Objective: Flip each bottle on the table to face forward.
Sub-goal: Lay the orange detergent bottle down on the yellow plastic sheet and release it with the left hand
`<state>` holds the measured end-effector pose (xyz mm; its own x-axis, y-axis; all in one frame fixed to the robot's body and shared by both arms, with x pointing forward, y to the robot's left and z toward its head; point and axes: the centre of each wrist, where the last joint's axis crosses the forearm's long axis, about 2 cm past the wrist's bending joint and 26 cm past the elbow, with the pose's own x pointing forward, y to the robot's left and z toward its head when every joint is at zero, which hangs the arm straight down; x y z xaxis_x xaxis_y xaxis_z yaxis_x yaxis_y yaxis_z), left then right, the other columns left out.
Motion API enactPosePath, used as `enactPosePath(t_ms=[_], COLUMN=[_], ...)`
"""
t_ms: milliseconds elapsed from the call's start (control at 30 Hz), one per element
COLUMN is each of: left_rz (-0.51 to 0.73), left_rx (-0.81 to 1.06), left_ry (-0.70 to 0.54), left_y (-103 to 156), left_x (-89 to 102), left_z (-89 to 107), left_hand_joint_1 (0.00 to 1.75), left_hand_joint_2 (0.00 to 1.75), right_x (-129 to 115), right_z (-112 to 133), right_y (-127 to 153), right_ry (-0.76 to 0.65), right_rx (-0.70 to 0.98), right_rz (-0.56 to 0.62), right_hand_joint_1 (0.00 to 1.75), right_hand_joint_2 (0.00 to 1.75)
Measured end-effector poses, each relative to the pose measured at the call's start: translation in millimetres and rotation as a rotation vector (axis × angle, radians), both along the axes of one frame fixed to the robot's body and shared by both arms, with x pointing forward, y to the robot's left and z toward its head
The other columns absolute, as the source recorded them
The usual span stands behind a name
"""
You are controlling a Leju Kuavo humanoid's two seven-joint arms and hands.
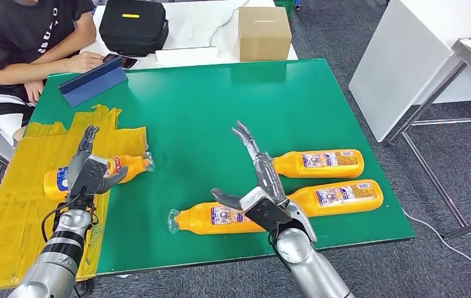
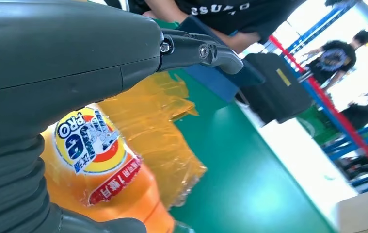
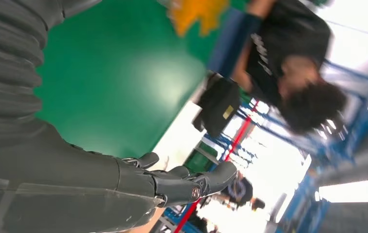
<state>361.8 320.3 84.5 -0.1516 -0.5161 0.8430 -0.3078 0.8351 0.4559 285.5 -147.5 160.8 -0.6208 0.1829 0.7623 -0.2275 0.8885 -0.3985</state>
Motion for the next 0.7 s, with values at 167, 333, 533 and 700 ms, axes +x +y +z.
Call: enactPosePath(t_ms=[167,333,533,700], left_rz=[-0.023,-0.087,-0.22,-0.291], left_rx=[-0.061,-0.16,-0.337,-0.409], left_ry=[-0.058,-0.081,-0.089,-0.078], left_y=[-3.7,-6.4,-15.1,-27.6], left_x=[-10.4,-18.6,-48.0,-63.4], left_z=[6.2,10.4,10.9,8.1], left_hand_joint_1=[0.0,0.0,0.0,0.0], left_hand_joint_2=[1.75,1.75,1.75,1.75], right_x=[-4.7,-7.9,-19.7,-26.4], right_z=[-8.6,-14.5,-36.8,-58.8], right_y=[-1.1,-4.2,-20.7,-33.6], right_ry=[-0.011,-0.025,-0.015,0.011], right_rx=[-0.151,-0.298,-0.587,-0.766], right_rz=[0.025,0.025,0.021,-0.018], right_hand_joint_1=[0.0,0.0,0.0,0.0], right_hand_joint_2=[1.75,1.75,1.75,1.75])
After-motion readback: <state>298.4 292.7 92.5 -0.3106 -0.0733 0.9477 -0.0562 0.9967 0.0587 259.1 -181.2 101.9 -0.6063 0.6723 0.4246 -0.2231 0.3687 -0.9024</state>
